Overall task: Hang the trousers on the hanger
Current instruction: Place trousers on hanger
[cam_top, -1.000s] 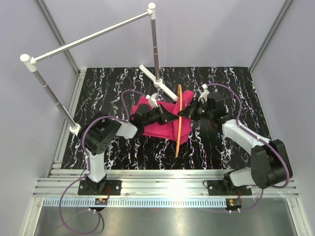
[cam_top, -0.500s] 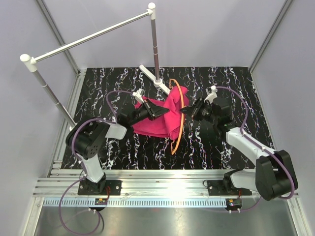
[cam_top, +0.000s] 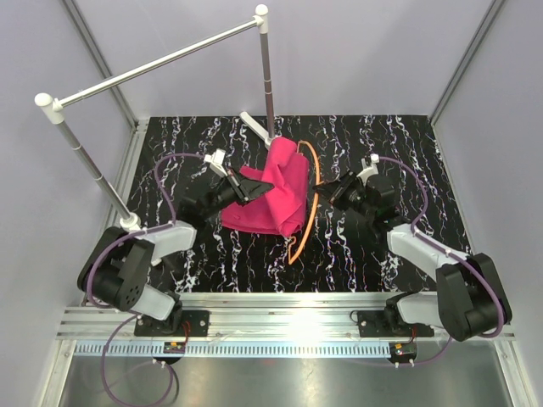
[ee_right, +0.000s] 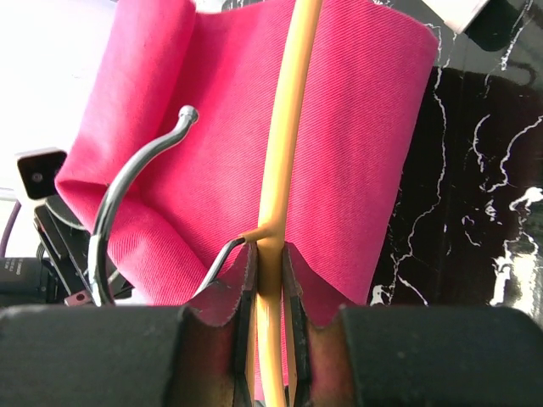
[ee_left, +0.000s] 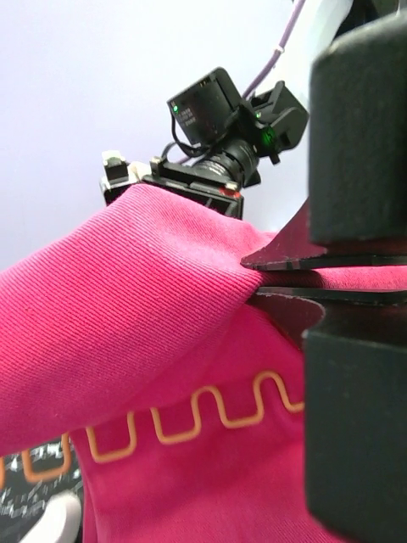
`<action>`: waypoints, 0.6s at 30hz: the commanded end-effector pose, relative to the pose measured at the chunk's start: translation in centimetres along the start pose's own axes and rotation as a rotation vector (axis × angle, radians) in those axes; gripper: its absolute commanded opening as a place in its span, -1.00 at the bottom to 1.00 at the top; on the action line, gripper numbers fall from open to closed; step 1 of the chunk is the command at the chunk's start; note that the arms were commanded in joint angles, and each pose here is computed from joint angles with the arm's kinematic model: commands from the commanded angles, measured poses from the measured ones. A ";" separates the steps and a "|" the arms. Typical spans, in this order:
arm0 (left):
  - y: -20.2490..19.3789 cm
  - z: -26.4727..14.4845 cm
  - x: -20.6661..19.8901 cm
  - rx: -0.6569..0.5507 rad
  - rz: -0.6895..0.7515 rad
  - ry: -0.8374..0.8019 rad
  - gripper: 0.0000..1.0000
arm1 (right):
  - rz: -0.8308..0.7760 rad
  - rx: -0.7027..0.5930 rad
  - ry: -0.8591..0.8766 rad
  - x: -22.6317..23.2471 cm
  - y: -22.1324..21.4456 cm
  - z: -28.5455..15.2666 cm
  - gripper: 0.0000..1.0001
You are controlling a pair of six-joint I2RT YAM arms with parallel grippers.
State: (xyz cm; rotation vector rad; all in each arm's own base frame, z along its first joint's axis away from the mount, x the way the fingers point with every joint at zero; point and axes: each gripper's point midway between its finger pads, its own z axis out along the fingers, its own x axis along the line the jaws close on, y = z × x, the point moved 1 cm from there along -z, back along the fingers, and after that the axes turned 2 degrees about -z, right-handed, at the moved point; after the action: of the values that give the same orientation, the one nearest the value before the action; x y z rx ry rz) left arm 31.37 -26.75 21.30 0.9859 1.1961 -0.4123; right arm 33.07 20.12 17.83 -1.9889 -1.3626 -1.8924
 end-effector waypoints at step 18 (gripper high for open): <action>5.2 -7.5 4.5 -0.245 0.213 0.222 -1.00 | 0.010 -0.079 -0.090 -3.2 1.0 1.4 -1.00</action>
State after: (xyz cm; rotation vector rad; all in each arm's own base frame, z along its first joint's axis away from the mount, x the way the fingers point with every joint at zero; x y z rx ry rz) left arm 30.78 -18.96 18.68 0.9845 1.3123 -0.1612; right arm 34.08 20.27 14.95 -2.0636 -1.2998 -1.8198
